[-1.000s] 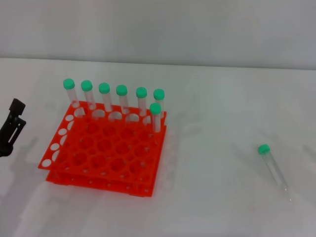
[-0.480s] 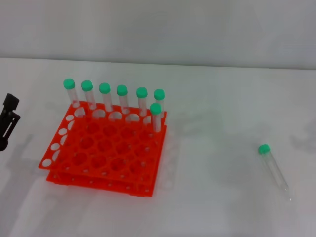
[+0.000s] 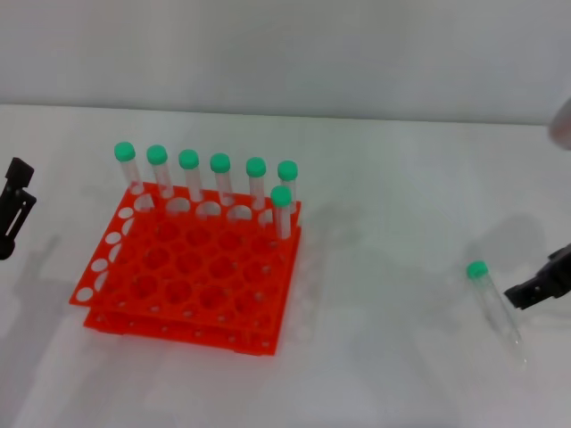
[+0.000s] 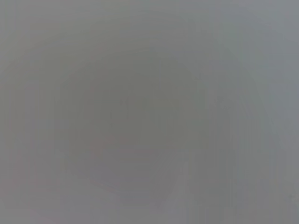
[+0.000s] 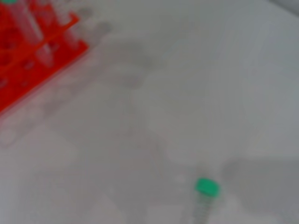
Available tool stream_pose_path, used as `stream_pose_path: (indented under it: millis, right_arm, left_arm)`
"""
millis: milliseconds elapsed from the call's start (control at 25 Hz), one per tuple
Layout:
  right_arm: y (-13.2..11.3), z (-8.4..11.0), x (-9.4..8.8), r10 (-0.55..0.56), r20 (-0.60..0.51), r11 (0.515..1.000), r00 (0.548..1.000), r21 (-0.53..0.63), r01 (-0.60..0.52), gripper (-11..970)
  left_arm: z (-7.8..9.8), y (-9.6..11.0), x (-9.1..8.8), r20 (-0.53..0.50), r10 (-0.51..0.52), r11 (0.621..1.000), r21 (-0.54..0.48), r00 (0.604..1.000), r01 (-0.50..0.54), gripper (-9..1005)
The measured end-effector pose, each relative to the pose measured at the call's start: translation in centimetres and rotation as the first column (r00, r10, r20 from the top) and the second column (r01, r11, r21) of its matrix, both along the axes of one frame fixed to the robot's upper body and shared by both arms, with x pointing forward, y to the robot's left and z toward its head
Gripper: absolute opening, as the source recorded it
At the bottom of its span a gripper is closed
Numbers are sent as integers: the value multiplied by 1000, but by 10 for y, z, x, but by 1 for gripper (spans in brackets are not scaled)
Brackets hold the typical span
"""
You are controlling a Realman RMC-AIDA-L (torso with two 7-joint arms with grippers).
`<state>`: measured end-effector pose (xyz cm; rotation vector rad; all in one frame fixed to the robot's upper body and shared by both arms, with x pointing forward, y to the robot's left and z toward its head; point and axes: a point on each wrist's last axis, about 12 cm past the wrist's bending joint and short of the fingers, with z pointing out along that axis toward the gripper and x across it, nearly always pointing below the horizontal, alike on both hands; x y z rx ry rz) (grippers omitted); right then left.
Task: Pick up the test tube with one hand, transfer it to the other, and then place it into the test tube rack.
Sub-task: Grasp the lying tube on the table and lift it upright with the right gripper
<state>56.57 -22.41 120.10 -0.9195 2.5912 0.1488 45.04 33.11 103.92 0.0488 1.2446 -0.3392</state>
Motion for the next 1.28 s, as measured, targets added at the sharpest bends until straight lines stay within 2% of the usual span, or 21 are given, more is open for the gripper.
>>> stream_pose_path:
  millis: [440, 640, 1280]
  right_arm:
    - [15, -10, 5, -43, -20, 999, 999, 14, 44, 806]
    - [18, -24, 9, -45, -71, 999, 996, -10, 45, 805]
    - [26, -48, 8, -10, -92, 998, 996, -68, 4, 650]
  left_arm:
    - [-2, 1, -3, -12, 13, 1000, -10, 1000, -13, 816]
    - [-2, 0, -1, -11, 10, 1000, -11, 1000, -10, 816]
    - [-6, 0, 1, -50, 18, 1000, -16, 999, -19, 816]
